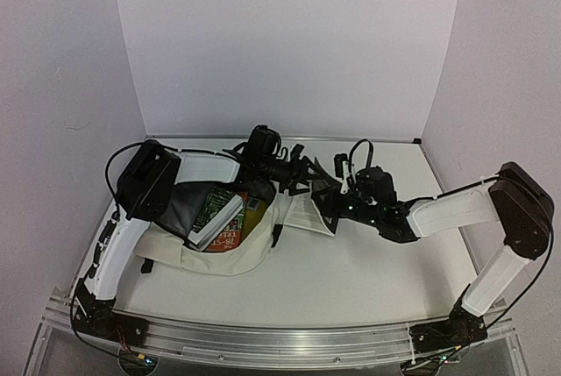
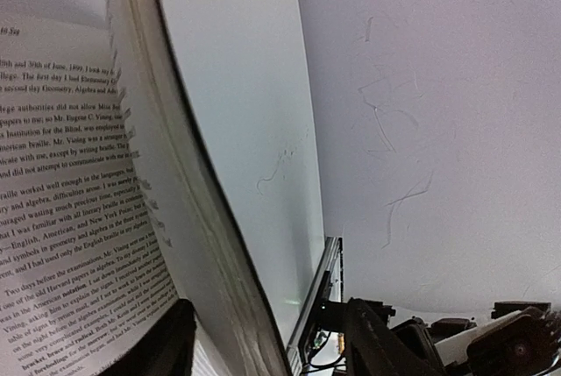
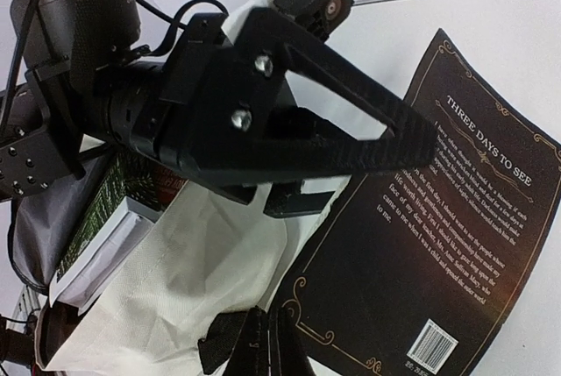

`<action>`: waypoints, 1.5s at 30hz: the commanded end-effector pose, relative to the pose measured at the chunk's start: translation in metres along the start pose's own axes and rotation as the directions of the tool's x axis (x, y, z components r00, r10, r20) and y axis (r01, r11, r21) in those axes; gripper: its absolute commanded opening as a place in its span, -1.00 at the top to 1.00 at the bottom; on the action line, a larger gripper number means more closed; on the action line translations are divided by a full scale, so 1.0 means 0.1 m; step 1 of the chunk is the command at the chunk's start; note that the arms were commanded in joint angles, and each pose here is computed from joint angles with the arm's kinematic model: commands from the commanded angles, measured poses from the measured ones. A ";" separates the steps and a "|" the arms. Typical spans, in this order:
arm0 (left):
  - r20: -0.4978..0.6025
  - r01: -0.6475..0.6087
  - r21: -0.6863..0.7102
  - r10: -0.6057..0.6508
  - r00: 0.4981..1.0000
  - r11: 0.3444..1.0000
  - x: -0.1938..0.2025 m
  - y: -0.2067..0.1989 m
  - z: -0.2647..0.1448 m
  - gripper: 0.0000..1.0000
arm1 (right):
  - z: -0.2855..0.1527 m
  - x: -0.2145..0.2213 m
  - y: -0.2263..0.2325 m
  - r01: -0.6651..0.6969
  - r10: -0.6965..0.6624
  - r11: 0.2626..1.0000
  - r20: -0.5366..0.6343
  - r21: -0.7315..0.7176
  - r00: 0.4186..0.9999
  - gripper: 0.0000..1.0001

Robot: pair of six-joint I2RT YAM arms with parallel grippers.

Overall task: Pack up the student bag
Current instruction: Pick up the book from the center of the board, then place the book in the student bag.

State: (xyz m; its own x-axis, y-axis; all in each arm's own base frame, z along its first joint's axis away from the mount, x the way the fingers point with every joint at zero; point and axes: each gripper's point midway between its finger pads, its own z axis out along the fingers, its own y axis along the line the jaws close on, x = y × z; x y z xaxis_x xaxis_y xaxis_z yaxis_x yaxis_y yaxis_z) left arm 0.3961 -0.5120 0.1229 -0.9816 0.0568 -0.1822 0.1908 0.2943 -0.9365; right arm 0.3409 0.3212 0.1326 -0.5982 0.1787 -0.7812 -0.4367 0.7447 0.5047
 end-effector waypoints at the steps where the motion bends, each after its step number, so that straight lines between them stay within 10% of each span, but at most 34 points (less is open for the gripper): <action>1: -0.046 -0.037 0.061 0.039 0.998 0.997 0.05 -0.22 0.07 0.15 | -0.09 -0.28 0.24 0.017 -0.010 0.997 0.087 -0.082 0.996 1.00; 5: -0.034 -0.051 0.054 0.053 0.998 0.997 0.05 -0.24 0.04 0.73 | -0.13 -0.35 0.26 0.022 -0.015 0.997 0.094 -0.074 0.995 0.89; 7: -0.025 -0.068 0.061 0.070 0.997 0.996 0.05 -0.30 0.02 0.97 | -0.19 -0.42 0.28 0.023 -0.017 0.998 0.102 -0.064 0.995 0.35; 15: 0.054 -0.271 0.137 0.266 0.963 0.953 -0.01 -0.92 -0.26 1.00 | -0.62 -0.89 0.21 -0.026 0.017 0.999 0.187 0.047 0.982 -0.93; 33: 0.308 -0.657 0.169 0.594 0.743 0.735 0.40 -2.42 -1.46 1.00 | -1.28 -1.58 0.36 -0.153 0.237 0.931 0.231 -0.330 0.944 -0.96; 45: 0.304 -0.688 0.278 0.618 0.725 0.670 0.67 -2.60 -1.59 1.00 | -1.36 -1.62 0.94 -0.073 0.174 0.806 0.118 -0.587 0.978 -0.94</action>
State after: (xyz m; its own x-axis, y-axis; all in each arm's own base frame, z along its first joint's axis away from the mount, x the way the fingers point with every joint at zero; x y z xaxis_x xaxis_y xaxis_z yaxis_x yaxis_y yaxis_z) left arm 0.3008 -0.4409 0.3512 -0.7001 -0.0024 -0.7140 0.7136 0.0321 -0.6998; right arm 0.3176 0.2603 0.3235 -0.5927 0.4103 -0.6931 -0.6100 0.3332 0.7189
